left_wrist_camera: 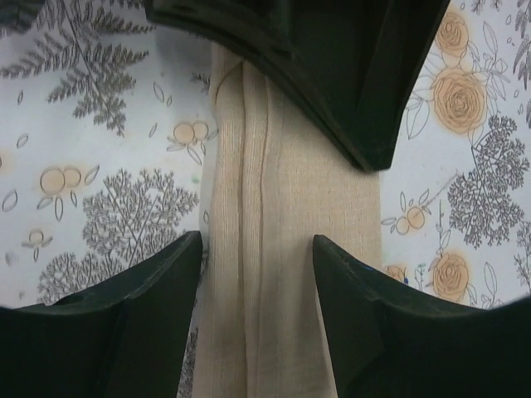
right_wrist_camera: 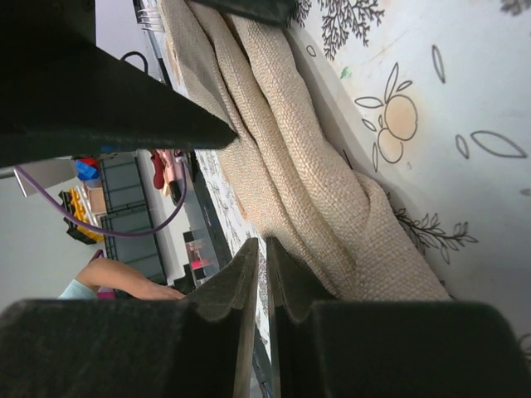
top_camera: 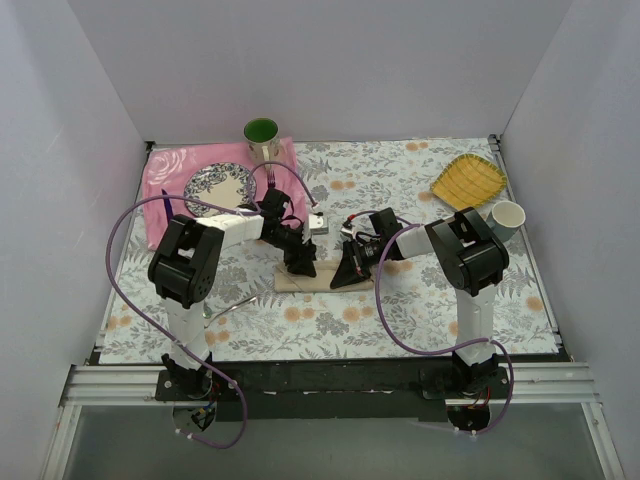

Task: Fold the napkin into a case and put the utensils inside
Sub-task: Pick up the smaller rectangle-folded napkin from the center of the board, then turn over the smaller rectangle-folded napkin at the center of the board.

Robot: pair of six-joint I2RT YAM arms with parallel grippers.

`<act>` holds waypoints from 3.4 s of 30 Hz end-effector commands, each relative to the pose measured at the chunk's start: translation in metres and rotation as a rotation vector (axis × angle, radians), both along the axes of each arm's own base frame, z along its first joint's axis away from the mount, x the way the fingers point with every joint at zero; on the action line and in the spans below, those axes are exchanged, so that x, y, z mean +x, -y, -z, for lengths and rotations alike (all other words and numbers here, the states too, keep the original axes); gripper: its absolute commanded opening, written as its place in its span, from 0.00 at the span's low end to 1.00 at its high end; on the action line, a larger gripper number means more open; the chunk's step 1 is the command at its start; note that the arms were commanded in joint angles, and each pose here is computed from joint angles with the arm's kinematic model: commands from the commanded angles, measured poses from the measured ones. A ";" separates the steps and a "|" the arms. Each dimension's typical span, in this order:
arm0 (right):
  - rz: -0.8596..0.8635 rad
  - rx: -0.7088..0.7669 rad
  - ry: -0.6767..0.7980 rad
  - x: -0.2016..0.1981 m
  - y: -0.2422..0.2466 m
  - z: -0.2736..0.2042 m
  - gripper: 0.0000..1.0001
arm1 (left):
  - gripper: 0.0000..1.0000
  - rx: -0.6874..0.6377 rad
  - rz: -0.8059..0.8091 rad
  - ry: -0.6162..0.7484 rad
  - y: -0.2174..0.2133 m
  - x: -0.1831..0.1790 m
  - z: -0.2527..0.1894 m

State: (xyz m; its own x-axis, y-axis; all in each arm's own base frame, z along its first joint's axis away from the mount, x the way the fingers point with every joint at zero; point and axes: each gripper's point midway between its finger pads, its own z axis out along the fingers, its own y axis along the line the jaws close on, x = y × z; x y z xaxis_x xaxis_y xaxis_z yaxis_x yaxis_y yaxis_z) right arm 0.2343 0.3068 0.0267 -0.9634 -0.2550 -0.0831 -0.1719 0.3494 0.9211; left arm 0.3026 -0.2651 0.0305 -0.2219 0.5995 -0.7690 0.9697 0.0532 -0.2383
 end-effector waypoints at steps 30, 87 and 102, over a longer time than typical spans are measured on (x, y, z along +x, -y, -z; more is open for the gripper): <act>0.057 -0.060 0.232 0.034 0.002 -0.001 0.21 | 0.00 -0.019 0.017 -0.115 0.040 0.000 -0.008; 0.071 -0.004 0.502 0.077 0.065 -0.104 0.38 | 0.22 0.204 -0.124 0.682 0.064 -0.077 -0.031; -0.064 -0.088 0.609 0.098 0.048 -0.073 0.37 | 0.49 0.057 0.141 0.240 0.053 -0.186 -0.088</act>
